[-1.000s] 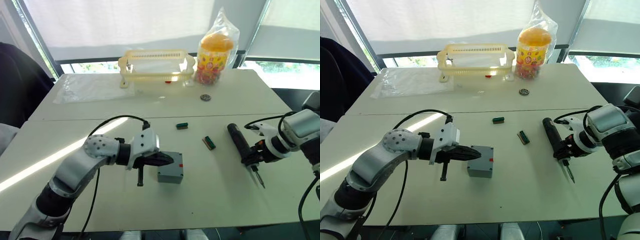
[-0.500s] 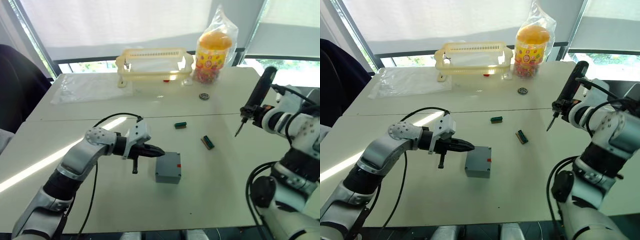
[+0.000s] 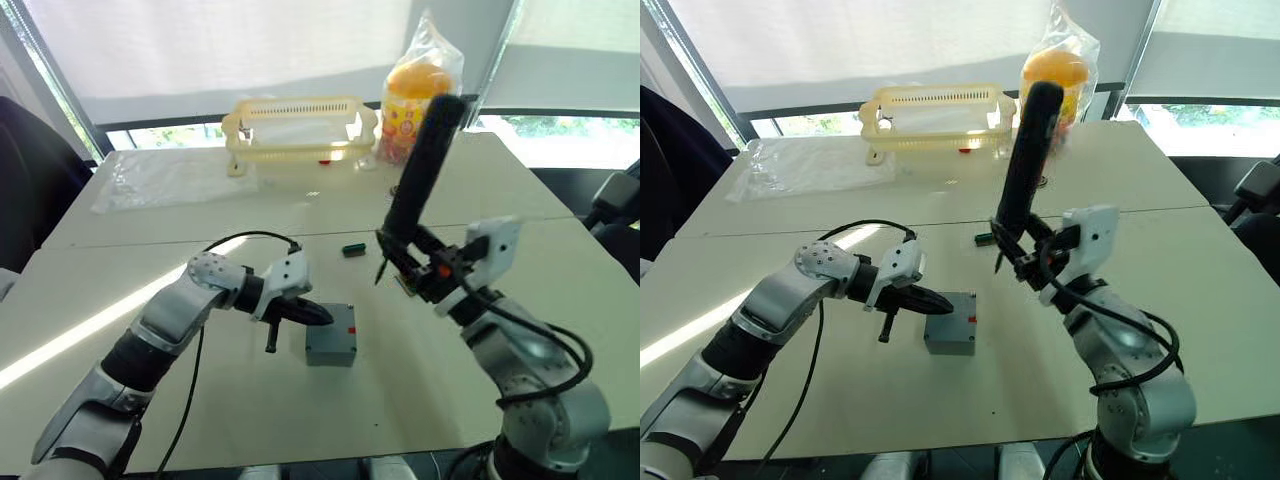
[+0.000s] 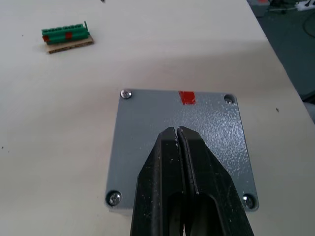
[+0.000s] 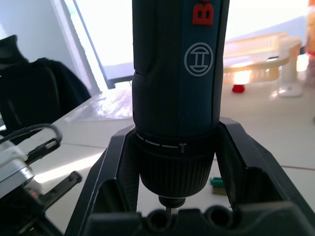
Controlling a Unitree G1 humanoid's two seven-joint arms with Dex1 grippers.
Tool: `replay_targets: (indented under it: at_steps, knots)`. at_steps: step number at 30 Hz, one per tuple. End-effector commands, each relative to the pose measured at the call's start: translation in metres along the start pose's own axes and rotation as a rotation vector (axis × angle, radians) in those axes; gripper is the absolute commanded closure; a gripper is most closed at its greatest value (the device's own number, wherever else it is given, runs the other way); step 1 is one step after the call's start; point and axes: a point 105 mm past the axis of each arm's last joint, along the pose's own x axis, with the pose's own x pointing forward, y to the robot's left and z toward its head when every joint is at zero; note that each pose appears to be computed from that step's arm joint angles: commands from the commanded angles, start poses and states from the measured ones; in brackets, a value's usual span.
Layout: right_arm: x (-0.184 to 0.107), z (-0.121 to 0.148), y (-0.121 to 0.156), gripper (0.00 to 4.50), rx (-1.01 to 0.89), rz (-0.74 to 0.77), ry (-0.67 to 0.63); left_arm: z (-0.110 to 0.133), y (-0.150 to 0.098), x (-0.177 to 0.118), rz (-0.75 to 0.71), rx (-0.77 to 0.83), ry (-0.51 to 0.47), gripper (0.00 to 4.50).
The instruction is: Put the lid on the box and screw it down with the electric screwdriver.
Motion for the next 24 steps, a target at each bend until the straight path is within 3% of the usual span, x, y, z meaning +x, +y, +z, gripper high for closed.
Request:
replay_targets:
  at_steps: [1,7,24]
  knots:
    - [-0.003,0.013,0.015,2.72,-0.018,0.069,-0.110,-0.011,0.001,0.004,0.028,0.029,0.048,4.50]
    - [-0.002,-0.003,0.021,2.72,-0.042,0.111,-0.083,-0.017,-0.001,0.008,0.041,0.018,0.055,4.50]
    - [0.000,-0.014,0.024,2.72,-0.083,0.133,-0.078,-0.024,-0.007,0.007,0.037,0.007,0.083,4.50]
